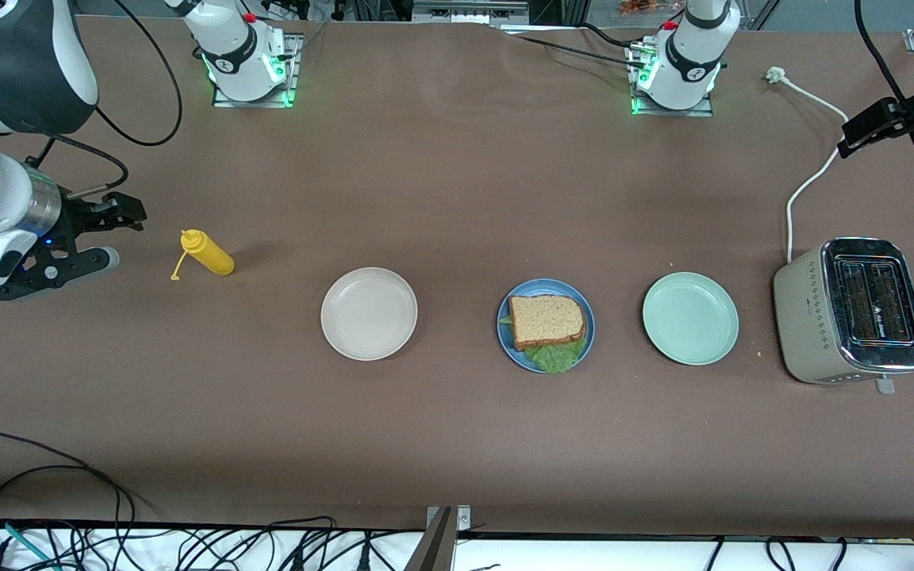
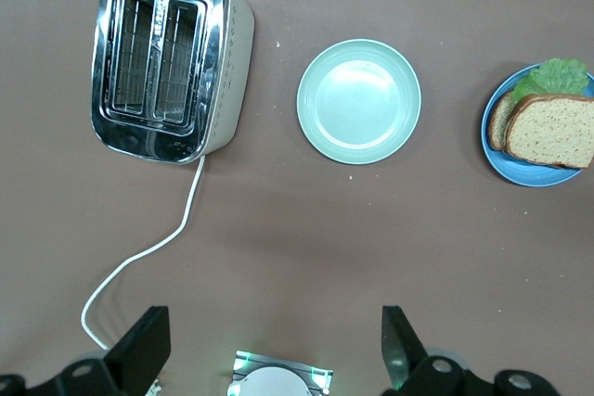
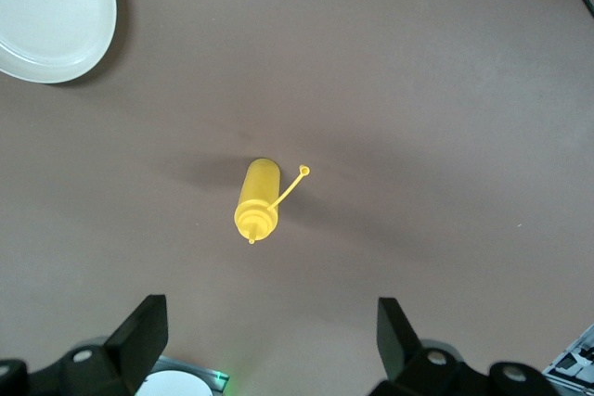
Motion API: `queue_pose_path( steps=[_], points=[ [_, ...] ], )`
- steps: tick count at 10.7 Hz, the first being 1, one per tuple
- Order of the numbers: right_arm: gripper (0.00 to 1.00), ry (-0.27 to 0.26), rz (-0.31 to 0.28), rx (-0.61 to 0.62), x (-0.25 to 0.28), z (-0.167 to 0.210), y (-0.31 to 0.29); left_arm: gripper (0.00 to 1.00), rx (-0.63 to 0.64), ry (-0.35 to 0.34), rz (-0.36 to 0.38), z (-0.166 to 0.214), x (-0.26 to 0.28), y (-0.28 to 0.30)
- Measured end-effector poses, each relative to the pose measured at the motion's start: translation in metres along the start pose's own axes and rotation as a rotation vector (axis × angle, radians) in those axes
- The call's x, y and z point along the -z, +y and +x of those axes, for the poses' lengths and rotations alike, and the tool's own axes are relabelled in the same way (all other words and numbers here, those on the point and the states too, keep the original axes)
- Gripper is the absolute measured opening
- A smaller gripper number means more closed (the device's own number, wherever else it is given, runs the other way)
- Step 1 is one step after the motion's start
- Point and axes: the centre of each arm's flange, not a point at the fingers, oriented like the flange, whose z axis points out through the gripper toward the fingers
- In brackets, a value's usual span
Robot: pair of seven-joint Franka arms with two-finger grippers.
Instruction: Make sandwich in blue plate with both arms
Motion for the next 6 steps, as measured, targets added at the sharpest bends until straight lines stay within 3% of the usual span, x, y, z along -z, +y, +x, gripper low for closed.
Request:
queue_pose_path(
  steps=[3,6],
  points=[
    [1.00,0.032,0.010,-0.003,0.017,-0.009,-0.006,1.00,-0.003,0.006,0.000,0.010,0.011,0.007],
    [1.00,0.048,0.086,0.013,0.033,-0.030,-0.031,1.00,-0.018,0.004,0.002,0.010,0.011,0.017]
  ],
)
